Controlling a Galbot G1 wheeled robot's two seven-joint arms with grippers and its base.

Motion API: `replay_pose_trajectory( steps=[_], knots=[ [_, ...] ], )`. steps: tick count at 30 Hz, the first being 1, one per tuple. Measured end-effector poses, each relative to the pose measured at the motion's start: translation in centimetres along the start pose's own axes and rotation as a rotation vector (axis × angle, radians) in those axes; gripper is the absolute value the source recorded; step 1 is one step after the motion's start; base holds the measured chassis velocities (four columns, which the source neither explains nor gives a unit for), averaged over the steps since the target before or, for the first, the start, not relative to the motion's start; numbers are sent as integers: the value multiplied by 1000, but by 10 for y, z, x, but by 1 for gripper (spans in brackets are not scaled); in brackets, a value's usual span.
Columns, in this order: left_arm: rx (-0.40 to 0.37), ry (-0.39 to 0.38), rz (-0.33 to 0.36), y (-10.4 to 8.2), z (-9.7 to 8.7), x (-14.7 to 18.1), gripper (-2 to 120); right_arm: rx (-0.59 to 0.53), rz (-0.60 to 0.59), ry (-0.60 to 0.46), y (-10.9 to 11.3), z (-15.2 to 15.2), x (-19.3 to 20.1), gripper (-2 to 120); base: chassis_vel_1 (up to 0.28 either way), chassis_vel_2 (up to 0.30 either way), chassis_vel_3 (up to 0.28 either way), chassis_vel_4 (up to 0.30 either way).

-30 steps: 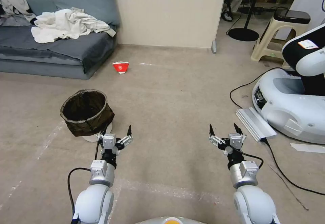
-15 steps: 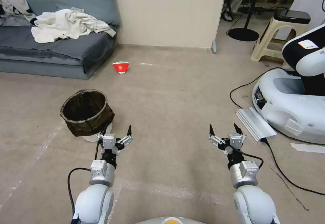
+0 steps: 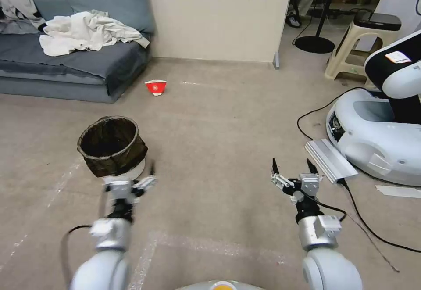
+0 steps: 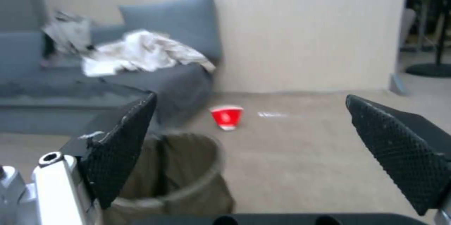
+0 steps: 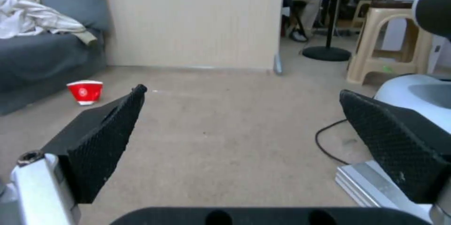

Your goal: Pick up the trash can from the floor.

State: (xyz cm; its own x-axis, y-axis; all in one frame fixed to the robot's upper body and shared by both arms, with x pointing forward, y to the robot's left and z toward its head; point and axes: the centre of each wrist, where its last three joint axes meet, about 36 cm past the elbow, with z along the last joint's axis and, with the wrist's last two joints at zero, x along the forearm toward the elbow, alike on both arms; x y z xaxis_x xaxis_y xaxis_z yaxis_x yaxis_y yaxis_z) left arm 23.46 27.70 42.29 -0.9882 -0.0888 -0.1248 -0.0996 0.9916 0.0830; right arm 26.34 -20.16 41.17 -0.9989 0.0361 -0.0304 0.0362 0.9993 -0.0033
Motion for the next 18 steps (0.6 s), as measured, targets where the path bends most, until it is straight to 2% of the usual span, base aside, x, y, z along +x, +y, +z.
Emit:
replay_pose_trajectory(
  steps=[5, 10, 18],
  knots=[
    [-4, 19, 1, 4, 0, 3, 100, 0, 2, 2, -1, 0, 0, 100, 0, 0, 0, 0],
    [4, 76, 16, 4, 15, 6, 100, 6, 5, 30, -11, 5, 5, 100, 0, 0, 0, 0],
    [10, 73, 31, 3, 14, 4, 100, -6, 2, 37, -10, 3, 5, 100, 0, 0, 0, 0]
  ],
)
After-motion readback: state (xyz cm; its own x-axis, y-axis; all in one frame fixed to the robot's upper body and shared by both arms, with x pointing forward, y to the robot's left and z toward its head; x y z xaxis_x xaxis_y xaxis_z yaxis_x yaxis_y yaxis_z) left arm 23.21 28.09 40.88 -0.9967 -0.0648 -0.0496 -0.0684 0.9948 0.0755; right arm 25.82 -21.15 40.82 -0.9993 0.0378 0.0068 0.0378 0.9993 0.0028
